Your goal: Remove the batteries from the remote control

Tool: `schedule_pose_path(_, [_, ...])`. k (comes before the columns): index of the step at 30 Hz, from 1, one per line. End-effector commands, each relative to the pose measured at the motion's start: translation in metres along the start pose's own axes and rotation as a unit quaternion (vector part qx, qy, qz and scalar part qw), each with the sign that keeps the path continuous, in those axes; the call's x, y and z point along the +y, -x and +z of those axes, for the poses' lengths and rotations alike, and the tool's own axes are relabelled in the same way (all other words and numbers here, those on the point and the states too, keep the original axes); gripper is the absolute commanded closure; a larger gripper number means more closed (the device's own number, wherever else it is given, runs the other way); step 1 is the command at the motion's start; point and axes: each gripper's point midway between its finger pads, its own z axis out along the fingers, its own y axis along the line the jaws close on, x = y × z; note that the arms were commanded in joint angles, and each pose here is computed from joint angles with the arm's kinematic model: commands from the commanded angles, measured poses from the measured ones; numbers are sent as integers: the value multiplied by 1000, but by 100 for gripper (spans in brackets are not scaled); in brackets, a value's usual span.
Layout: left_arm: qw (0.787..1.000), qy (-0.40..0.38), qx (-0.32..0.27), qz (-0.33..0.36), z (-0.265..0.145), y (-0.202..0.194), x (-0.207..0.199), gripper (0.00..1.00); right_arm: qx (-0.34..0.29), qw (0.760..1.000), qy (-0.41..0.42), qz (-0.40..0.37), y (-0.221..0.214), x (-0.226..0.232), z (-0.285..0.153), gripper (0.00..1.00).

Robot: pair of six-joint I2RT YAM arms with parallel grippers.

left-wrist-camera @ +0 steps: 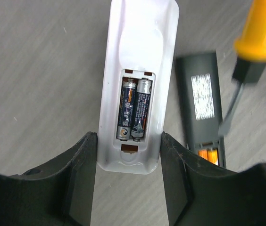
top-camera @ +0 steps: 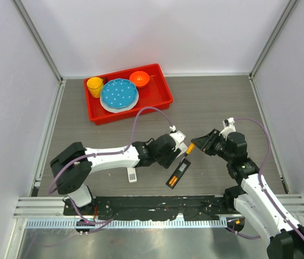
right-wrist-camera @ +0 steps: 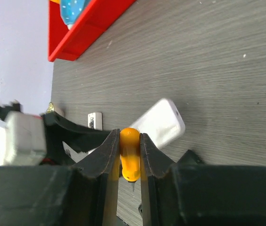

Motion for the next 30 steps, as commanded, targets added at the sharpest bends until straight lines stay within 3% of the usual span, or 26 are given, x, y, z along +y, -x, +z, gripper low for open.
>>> schedule_pose_path(1, [1000, -15, -5, 18, 15, 29, 12, 79, -33, 999, 22, -24, 27, 21, 5, 99])
schedule_pose_path(4, [999, -24, -1, 25, 28, 33, 18, 78, -44, 998, 27, -35, 37, 24, 13, 99])
schedule_pose_path(13, [997, -26, 37, 67, 62, -1, 24, 75, -53, 997, 14, -46, 48, 18, 32, 99])
schedule_pose_path(21, [998, -31, 28, 50, 46, -2, 29, 26, -69, 997, 3, -42, 59, 15, 43, 99])
schedule_pose_path(25, [998, -32, 35, 35, 35, -17, 38, 16, -73, 997, -2, -37, 60, 11, 45, 99])
schedule_pose_path(30, [998, -42, 35, 14, 36, -18, 47, 20, -77, 996, -4, -36, 60, 9, 45, 99])
